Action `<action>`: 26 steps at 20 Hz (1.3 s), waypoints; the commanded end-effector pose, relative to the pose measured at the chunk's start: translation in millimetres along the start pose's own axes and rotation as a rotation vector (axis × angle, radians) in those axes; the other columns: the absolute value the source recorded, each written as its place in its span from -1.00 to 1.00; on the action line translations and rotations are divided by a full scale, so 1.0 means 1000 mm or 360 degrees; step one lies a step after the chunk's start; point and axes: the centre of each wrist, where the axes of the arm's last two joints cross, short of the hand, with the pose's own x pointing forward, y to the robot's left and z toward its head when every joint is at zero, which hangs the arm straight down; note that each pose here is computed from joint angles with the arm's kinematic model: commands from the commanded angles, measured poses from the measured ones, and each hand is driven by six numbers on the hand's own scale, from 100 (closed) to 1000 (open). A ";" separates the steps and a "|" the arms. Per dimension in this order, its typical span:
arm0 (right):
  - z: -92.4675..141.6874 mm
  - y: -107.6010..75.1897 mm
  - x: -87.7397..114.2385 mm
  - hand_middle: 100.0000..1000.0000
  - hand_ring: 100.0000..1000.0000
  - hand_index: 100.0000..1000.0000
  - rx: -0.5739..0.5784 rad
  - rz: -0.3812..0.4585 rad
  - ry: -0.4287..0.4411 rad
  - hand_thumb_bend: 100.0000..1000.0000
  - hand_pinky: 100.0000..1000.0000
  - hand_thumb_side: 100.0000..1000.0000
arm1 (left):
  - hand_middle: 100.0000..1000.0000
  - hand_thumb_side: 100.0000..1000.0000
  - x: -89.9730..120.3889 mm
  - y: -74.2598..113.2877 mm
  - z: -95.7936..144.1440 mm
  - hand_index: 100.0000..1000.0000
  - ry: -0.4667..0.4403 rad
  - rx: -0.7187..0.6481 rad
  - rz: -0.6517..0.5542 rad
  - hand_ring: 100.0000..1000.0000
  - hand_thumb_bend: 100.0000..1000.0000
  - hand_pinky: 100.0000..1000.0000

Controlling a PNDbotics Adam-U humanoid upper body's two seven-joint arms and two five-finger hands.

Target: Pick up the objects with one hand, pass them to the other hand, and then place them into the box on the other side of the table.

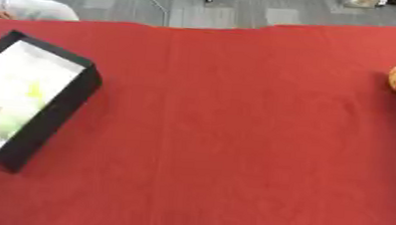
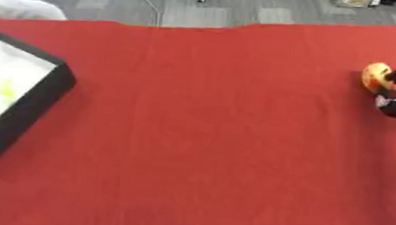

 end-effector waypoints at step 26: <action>-0.004 -0.025 0.011 0.66 0.59 0.70 -0.0225 -0.0008 -0.0112 -0.25 0.30 -0.29 | 0.13 0.18 0.006 0.006 -0.006 0.56 -0.0072 -0.0006 -0.0044 -0.14 0.18 -0.27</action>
